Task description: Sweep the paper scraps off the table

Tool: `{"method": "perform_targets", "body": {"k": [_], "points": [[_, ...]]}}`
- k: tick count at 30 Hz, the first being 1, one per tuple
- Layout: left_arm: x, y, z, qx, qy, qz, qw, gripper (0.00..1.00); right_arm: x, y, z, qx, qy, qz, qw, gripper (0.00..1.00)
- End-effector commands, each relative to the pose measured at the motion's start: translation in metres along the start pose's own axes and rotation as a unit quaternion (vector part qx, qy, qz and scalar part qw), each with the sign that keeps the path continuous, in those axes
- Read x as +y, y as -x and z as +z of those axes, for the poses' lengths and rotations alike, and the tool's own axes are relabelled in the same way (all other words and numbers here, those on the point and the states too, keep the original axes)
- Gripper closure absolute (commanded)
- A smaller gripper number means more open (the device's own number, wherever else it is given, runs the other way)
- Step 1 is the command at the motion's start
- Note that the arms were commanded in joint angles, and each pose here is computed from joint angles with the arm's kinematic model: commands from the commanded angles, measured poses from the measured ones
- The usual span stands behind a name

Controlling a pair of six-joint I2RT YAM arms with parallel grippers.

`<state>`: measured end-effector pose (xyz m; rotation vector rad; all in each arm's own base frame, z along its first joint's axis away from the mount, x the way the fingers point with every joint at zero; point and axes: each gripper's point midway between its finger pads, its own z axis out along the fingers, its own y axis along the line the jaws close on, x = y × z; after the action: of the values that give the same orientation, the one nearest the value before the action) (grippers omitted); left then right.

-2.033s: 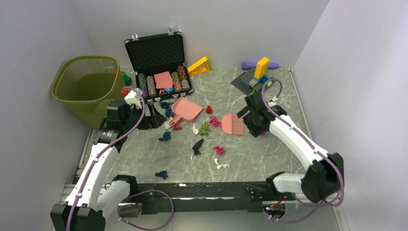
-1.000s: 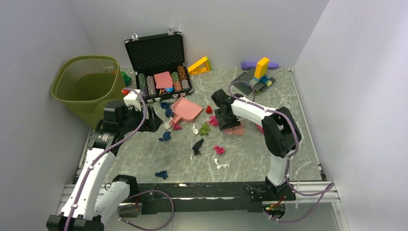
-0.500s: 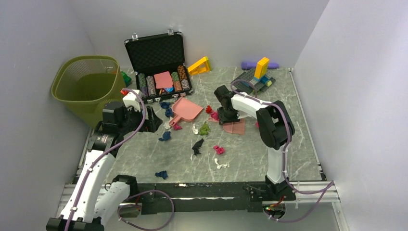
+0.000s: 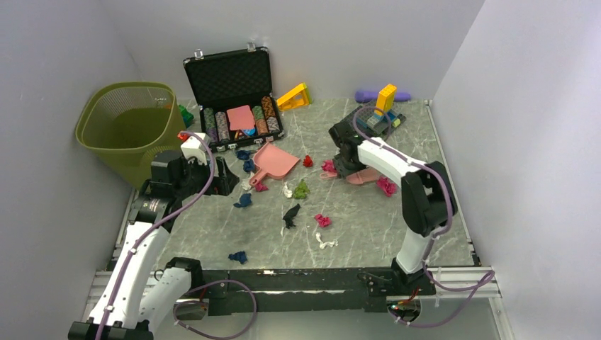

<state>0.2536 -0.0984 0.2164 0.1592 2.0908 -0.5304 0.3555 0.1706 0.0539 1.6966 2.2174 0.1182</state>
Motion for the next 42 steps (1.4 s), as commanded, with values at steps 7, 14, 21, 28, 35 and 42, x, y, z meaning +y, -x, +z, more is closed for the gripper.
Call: {"method": "perform_targets", "body": {"k": [7,14,21,28,35,42], "points": [[-0.025,-0.004,0.01,0.011,-0.082,0.003,0.997,0.02,-0.014,0.021,-0.039,-0.006,0.072,-0.165,0.984,0.78],[-0.076,-0.019,0.039,0.046,-0.147,-0.074,0.985,0.01,-0.016,0.012,-0.05,0.034,0.134,-0.163,0.977,0.78],[-0.163,-0.045,0.088,0.092,-0.241,-0.142,0.955,0.17,-0.009,-0.002,-0.06,0.093,0.17,-0.134,0.972,0.78],[-0.198,-0.051,0.127,0.108,-0.268,-0.19,0.938,0.32,-0.007,-0.007,-0.075,0.119,0.199,-0.114,0.966,0.78],[-0.22,-0.048,0.156,0.121,-0.274,-0.191,0.935,0.37,-0.009,-0.016,-0.077,0.143,0.204,-0.121,0.961,0.78],[-0.225,-0.053,0.175,0.134,-0.274,-0.191,0.933,0.46,-0.01,-0.014,-0.074,0.143,0.201,-0.126,0.961,0.78]]}}
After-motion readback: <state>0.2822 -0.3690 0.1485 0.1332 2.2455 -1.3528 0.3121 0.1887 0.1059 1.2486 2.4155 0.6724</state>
